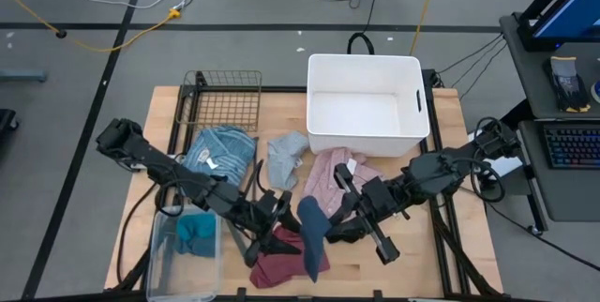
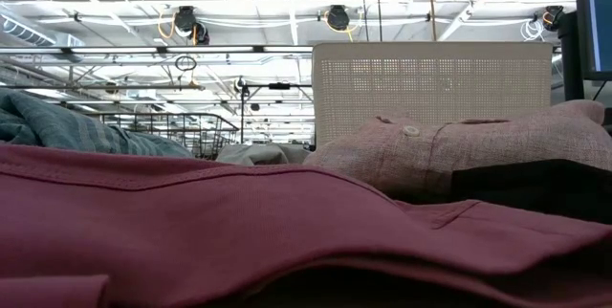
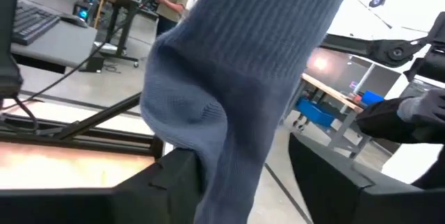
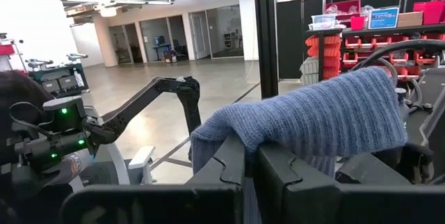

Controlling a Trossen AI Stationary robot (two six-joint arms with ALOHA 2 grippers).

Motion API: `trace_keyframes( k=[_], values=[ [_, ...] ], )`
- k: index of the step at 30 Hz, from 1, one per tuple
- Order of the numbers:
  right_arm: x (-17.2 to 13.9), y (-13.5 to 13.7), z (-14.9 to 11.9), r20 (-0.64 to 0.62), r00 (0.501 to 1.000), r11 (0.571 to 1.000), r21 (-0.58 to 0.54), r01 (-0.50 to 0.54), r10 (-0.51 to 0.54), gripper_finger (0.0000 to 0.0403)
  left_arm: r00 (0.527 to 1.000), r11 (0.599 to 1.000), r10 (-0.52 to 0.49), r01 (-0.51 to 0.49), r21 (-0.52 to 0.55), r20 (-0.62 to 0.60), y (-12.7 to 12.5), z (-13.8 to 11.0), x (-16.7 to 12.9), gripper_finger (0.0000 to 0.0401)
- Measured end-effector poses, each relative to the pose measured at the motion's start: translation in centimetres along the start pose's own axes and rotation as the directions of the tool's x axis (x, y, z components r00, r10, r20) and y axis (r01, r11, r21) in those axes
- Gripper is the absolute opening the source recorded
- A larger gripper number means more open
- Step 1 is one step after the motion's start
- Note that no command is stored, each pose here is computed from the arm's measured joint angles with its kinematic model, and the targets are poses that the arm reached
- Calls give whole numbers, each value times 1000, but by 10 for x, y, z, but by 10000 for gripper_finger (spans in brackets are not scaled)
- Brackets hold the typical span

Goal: Pick & Place Cloths
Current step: Put the dark blue sock into the transparent bin

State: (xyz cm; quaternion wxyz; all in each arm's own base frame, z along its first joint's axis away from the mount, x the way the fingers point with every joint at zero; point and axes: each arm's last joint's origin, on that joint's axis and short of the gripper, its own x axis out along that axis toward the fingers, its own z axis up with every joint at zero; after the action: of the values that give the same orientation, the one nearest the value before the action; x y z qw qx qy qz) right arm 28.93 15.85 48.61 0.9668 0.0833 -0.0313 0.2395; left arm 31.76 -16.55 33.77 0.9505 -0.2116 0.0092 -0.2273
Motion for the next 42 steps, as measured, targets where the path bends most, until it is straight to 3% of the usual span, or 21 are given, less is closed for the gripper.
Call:
trace_keyframes(
  k=[11,18,24,32,37,42],
  values=[
    [0,0,-1,-7,1000,1000,1,3,-3,2,1000,1000,20,-21,-16,-19,13,3,0,12],
    [-3,-1,-10,-114,993,997,67,23,-15,47,993,995,11,-23,-95,-119,11,0,-6,4],
    [-9,-5,-31,-333,940,985,120,126,-80,85,984,990,9,-33,-134,-177,-10,8,-26,2],
    [-20,-10,-52,-547,821,948,141,285,-166,110,997,989,23,-32,-142,-68,-49,32,-61,1],
    [-21,-10,-53,-560,811,944,147,296,-168,108,996,990,83,-78,-117,43,-69,47,-83,1],
    [-21,-10,-53,-560,812,944,146,295,-167,105,969,978,202,-193,-78,142,-83,58,-105,0]
  ],
)
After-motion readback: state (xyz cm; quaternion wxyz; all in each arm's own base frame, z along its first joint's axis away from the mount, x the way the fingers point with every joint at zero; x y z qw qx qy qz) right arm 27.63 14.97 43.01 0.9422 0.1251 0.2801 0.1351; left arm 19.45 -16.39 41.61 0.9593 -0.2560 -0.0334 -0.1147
